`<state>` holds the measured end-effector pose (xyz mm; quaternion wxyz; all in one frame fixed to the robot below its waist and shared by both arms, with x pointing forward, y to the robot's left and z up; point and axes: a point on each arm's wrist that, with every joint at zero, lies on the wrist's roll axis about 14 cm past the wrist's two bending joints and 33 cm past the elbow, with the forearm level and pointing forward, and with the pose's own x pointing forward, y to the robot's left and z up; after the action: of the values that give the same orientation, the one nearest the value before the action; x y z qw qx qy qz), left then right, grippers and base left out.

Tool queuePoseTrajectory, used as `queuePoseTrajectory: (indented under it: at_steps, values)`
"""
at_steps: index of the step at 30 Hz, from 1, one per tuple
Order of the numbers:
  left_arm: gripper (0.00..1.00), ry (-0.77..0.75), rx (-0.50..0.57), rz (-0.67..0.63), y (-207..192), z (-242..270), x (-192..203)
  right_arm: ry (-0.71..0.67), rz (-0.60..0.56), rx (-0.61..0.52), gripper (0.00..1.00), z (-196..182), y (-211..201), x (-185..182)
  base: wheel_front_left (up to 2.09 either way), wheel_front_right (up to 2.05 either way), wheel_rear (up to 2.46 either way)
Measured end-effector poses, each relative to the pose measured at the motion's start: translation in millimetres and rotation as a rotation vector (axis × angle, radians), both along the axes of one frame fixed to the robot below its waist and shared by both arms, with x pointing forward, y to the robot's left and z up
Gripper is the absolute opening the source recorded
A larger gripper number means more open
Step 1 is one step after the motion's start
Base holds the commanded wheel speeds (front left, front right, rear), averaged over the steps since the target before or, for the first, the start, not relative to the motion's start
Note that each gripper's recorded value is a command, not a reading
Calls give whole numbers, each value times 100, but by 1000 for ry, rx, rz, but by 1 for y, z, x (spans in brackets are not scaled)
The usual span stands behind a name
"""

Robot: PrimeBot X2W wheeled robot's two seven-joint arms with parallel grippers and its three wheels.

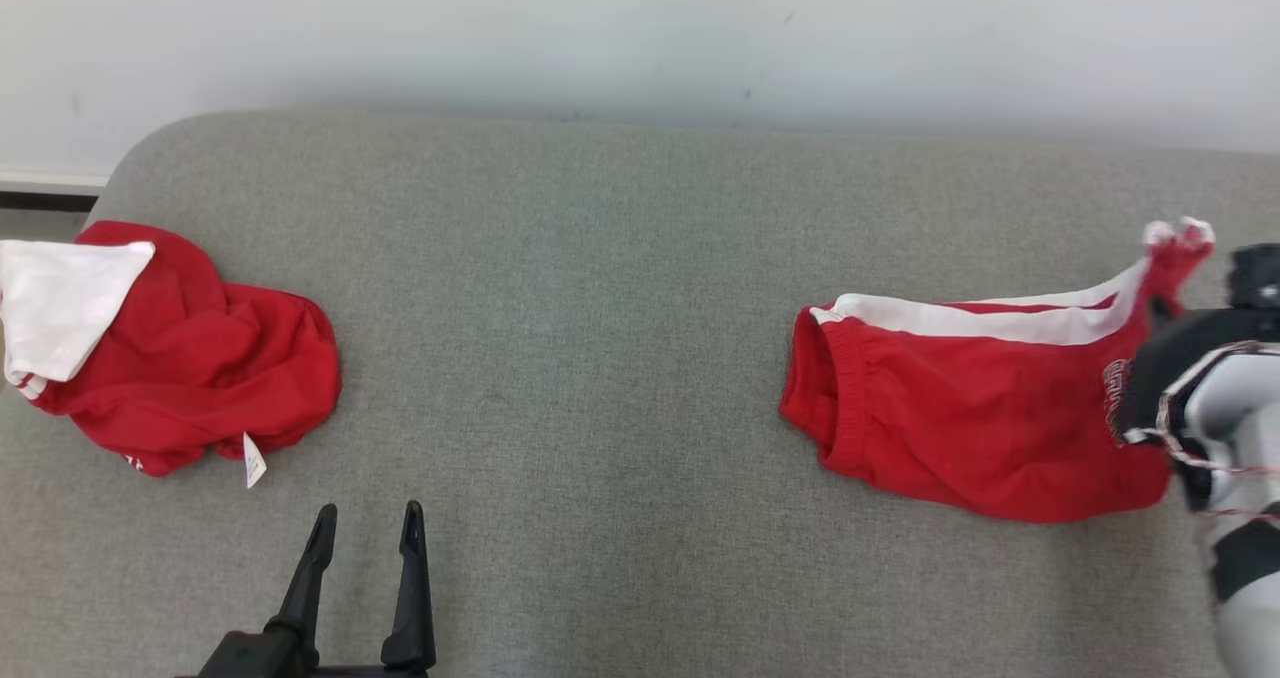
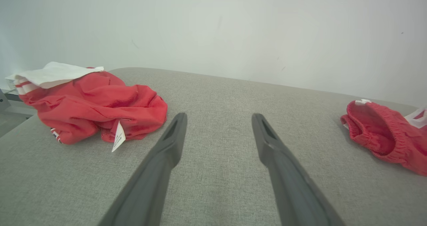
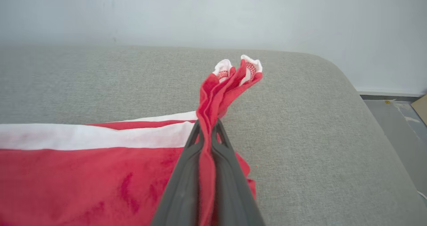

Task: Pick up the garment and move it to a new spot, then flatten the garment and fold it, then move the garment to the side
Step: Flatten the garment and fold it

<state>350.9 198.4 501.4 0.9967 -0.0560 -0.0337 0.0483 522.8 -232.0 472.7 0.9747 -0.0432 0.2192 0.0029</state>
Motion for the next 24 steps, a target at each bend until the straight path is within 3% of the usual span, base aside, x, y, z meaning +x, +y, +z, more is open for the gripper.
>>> queuePoseTrajectory:
  at_steps: [10,22,23,24]
  values:
    - [100,-6,-6,0,-1,2,-5,1,225,43,0,14,100,-16,0,0,0]
    - [100,0,-10,18,5,0,-6,128,418,20,0,-17,178,-41,0,0,0]
    - [100,-2,-11,19,5,1,-6,144,426,20,5,-21,182,-44,0,0,0]
    - [100,-4,-10,20,6,1,-6,153,435,25,40,-24,185,-46,0,0,0]
